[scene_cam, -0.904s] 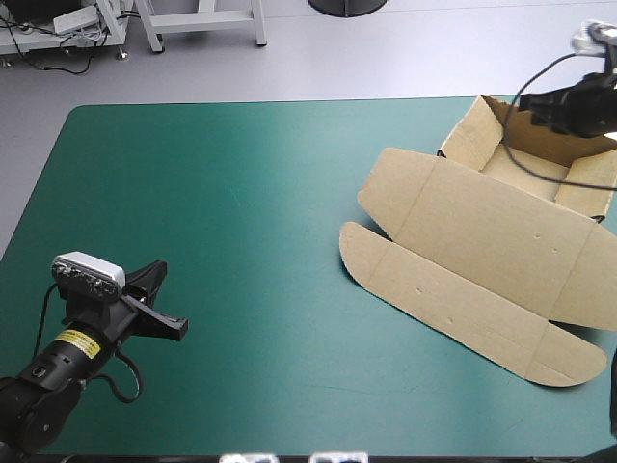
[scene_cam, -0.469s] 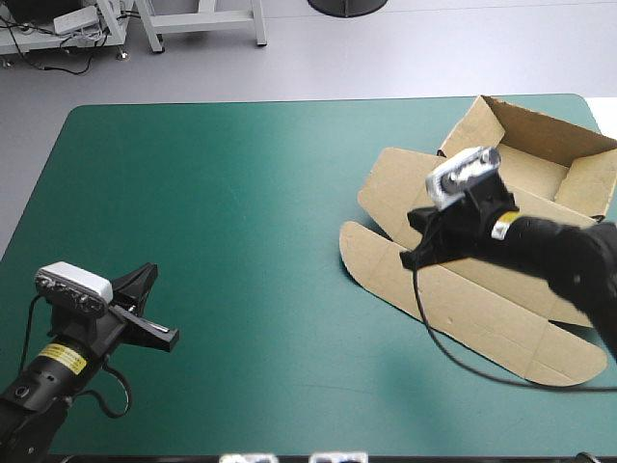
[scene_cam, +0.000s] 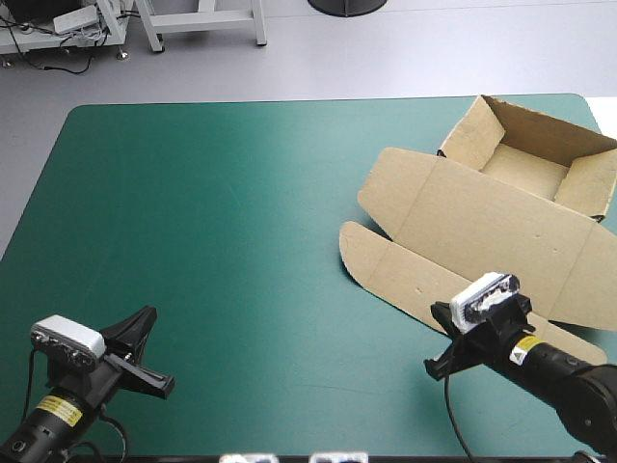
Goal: Fold the box
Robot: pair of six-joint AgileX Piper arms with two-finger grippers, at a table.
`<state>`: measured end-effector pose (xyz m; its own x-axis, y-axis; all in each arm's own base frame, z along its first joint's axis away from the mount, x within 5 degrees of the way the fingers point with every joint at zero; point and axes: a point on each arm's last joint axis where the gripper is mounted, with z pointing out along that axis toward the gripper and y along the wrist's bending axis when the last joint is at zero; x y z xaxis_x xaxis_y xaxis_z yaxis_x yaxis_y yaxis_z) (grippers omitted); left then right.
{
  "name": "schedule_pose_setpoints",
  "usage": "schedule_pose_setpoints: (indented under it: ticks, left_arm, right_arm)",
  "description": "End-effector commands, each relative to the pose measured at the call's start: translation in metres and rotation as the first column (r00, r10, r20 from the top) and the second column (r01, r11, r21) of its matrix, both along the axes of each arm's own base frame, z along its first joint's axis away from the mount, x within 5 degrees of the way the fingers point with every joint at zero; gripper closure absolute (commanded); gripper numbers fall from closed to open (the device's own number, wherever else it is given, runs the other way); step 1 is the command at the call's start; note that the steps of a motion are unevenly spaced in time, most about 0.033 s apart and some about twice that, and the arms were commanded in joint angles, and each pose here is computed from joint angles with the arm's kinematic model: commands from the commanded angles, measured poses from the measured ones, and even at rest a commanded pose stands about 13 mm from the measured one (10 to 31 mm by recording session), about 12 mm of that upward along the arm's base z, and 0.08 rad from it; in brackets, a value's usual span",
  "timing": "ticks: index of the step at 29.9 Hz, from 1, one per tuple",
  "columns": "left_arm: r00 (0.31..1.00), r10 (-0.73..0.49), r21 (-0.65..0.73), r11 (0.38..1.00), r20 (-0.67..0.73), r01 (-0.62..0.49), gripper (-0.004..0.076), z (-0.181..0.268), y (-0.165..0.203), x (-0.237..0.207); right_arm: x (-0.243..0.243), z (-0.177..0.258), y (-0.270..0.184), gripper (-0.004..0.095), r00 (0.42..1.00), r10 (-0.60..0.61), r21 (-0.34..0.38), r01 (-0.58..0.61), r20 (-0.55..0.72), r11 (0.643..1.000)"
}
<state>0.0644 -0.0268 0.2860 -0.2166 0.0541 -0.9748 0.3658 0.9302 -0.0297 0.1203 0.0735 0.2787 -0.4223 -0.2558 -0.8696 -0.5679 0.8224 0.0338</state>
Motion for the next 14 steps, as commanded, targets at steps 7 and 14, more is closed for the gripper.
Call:
schedule_pose_setpoints:
  ticks: [7,14]
  left_arm:
    - [0.997,-0.01,-0.028,1.0,0.076,0.012,0.0729,0.0123,0.001,-0.0053]
    - [0.997,-0.01,-0.028,1.0,0.076,0.012,0.0729,0.0123,0.001,-0.0053]
  right_arm:
    - [-0.0046,0.0037,-0.005,0.0912,0.995,-0.03,0.044,0.026,0.098,0.999]
    - [-0.0055,0.0023,-0.0047,0.0914,0.996,-0.025,0.041,0.021,0.081,0.999]
